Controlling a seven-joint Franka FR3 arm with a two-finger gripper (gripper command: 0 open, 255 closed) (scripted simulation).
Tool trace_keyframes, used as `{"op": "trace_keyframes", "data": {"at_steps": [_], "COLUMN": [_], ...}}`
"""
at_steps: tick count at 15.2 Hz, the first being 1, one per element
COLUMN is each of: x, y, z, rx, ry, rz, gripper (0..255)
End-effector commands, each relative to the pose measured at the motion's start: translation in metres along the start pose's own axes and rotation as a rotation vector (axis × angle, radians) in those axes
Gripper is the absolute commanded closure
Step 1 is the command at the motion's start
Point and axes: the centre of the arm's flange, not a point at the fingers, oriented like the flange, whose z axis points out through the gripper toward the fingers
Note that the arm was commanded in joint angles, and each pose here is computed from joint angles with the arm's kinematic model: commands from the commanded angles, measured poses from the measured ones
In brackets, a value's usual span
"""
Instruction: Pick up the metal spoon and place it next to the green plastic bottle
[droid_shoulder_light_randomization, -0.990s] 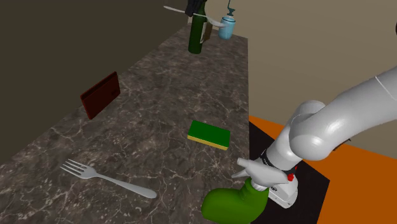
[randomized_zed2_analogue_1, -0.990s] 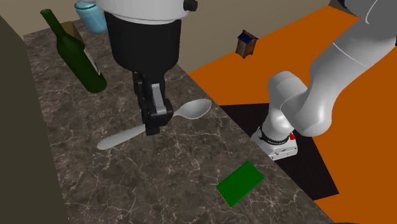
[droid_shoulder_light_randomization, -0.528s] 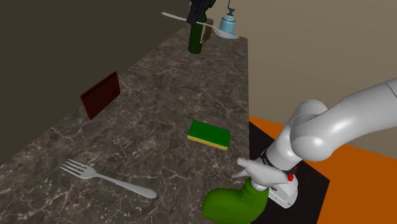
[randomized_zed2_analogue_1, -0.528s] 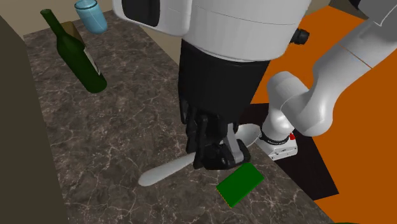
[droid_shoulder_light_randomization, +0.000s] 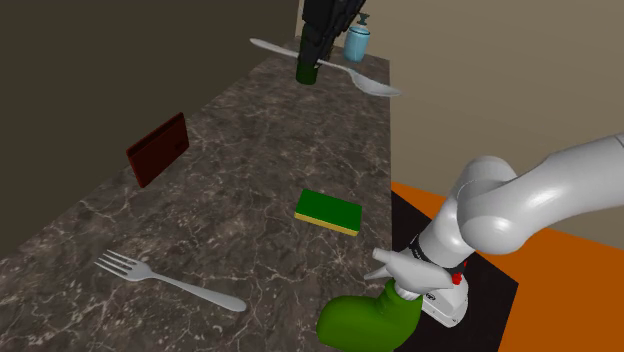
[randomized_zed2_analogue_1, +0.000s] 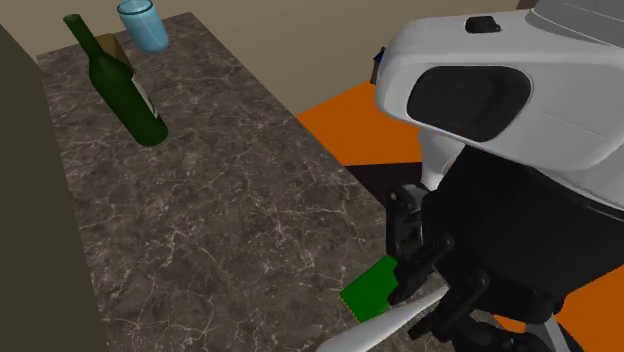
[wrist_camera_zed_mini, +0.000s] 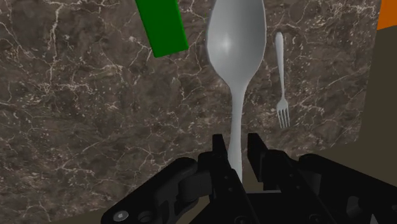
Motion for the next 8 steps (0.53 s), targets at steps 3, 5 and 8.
{"op": "trace_keyframes", "data": {"at_steps": [3, 5, 8], "x": [-0.028, -0.042, -0.063], "y": [-0.046, -0.068, -0.102], "z": [-0.002, -0.002, -0.003], "rx": [0.000, 0.000, 0.000], "ry": [0.000, 0.000, 0.000], "rz": [0.001, 0.001, 0.001], "gripper": [255, 255, 255]}}
